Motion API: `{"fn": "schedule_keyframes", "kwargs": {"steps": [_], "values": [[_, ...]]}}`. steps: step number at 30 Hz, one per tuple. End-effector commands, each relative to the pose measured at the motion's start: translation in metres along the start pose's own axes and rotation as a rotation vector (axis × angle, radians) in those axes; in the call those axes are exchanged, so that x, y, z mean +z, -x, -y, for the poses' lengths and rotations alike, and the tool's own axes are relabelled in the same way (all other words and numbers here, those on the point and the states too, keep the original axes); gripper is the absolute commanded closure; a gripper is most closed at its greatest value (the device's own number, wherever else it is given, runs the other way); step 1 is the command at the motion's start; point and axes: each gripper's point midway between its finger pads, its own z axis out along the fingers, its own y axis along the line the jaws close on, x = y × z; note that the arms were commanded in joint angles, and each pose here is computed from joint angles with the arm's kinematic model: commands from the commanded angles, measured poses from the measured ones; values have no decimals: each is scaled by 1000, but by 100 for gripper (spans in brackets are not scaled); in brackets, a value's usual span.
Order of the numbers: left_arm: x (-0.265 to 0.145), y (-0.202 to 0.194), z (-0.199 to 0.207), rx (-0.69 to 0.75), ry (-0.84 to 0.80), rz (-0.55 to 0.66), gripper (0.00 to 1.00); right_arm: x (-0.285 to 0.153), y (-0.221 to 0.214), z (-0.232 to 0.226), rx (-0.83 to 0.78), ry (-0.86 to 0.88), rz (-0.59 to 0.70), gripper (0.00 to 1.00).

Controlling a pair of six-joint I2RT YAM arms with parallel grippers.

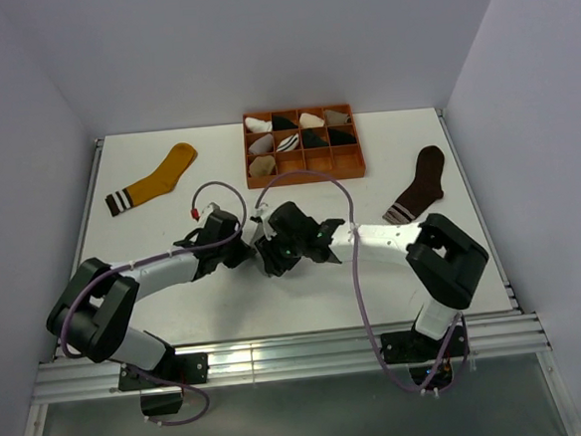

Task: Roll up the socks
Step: Roll the sock at the center of the board.

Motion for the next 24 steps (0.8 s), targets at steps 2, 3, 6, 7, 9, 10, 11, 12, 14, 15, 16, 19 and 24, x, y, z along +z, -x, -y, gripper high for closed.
{"fn": "schedule_keyframes", "kwargs": {"steps": [2,3,6,7,9,10,11,12,14,15,16,19,24], "values": [[6,-16,-61,155,216,-86,100,-18,28,11,-218,-210,161,49],[6,-17,-61,167,218,-94,100,-18,28,10,-235,-215,160,48],[6,-16,-58,192,208,-111,100,-22,30,1,-304,-236,195,40],[6,-15,-57,202,204,-115,100,-23,33,-1,-351,-242,205,39],[6,-14,-53,211,190,-123,100,-23,37,-10,-392,-243,238,39],[5,-14,-53,223,193,-128,100,-21,39,-13,-403,-237,247,38],[5,-14,-52,227,189,-134,100,-20,41,-14,-413,-240,253,38],[5,-14,-50,228,185,-134,100,-19,41,-15,-432,-243,252,38],[4,-14,-49,238,179,-141,100,-17,45,-17,-452,-262,266,38],[4,-14,-48,238,178,-142,100,-16,45,-23,-475,-253,270,38],[4,-14,-48,241,176,-145,100,-15,45,-27,-484,-242,274,38],[4,-15,-46,243,167,-148,100,-9,42,-33,-505,-229,270,39],[5,-16,-45,243,156,-159,100,6,29,-33,-517,-224,228,39]]}}
